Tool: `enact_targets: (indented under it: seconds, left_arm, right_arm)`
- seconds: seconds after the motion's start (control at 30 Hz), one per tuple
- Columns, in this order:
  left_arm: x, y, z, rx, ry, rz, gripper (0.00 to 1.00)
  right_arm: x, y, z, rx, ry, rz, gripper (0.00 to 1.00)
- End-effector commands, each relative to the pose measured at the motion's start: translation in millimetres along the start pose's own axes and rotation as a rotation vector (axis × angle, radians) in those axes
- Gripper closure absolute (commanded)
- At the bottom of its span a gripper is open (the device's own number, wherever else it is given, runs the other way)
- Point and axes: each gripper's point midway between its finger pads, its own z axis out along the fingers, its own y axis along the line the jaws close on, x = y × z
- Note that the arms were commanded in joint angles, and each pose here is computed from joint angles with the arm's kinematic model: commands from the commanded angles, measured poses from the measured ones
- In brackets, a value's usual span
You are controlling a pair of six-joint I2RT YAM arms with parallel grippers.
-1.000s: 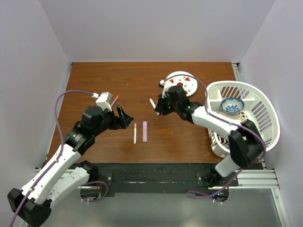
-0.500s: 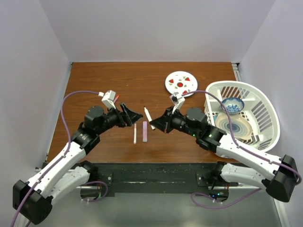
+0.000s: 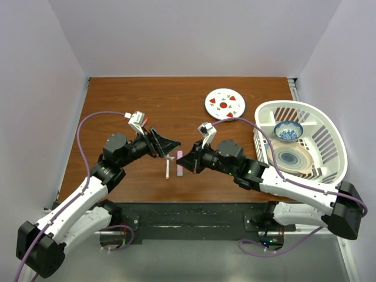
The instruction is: Insert the pens into the pen caps
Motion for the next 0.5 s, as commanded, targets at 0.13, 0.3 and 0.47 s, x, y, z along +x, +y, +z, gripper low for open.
enact_targets:
  seconds: [0.13, 0.3, 0.47]
  left_arm:
    - [-12, 18, -11, -0.147, -0.067, 0.015, 0.16]
    - [-48, 65, -36, -0.537, -0.152, 0.089, 0.14]
    - [-37, 98, -64, -0.766, -0.181, -0.052, 0.15]
  right_arm:
    - [-27, -5, -7, 0.065, -0.134, 0.042, 1.0]
    - [-16, -26, -17, 0.145, -0.121, 0.017, 1.0]
    - [-20, -35, -25, 0.196, -0.1, -0.12, 0.88]
